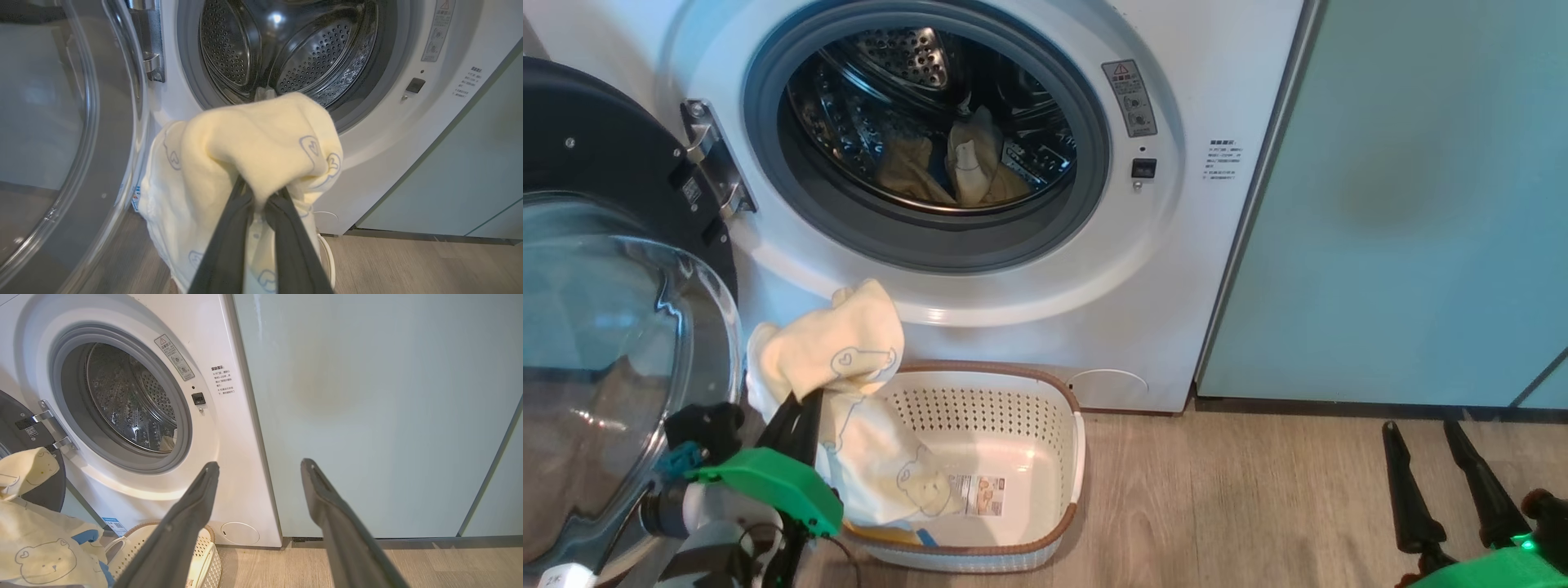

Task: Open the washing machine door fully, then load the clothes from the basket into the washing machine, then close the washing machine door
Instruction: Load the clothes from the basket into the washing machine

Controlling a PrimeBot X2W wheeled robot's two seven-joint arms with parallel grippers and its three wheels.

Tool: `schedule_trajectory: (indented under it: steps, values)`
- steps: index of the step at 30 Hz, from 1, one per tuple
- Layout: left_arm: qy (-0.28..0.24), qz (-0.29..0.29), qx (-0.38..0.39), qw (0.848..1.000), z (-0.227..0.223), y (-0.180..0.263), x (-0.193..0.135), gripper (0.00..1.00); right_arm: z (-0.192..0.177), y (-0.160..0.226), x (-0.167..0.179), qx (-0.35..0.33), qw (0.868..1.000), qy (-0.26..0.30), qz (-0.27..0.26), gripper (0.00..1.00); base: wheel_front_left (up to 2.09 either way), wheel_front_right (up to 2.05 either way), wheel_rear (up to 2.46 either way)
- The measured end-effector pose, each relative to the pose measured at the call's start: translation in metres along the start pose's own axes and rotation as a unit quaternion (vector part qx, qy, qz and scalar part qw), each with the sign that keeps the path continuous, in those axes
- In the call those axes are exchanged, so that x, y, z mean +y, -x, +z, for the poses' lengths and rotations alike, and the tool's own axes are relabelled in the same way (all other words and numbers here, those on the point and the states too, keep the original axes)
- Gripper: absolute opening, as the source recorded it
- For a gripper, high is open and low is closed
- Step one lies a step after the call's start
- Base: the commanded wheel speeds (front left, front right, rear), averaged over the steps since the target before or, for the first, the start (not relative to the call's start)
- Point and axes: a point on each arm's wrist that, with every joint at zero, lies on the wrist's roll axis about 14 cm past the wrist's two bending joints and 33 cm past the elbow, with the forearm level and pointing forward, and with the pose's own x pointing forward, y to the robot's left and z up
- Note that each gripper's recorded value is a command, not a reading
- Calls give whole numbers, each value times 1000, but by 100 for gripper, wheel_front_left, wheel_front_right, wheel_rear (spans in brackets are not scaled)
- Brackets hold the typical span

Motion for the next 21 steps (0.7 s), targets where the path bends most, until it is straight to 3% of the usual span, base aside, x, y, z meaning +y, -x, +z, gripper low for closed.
schedule_trajectory:
  steps: [10,21]
  values:
    - [6,-20,3,1000,1,-14,-14,0,-6,4,-4,10,1000,-1,-8,100,0,0,0]
    - [-1,-81,23,996,12,-88,-51,0,-18,-9,-21,33,999,3,-35,100,0,0,0]
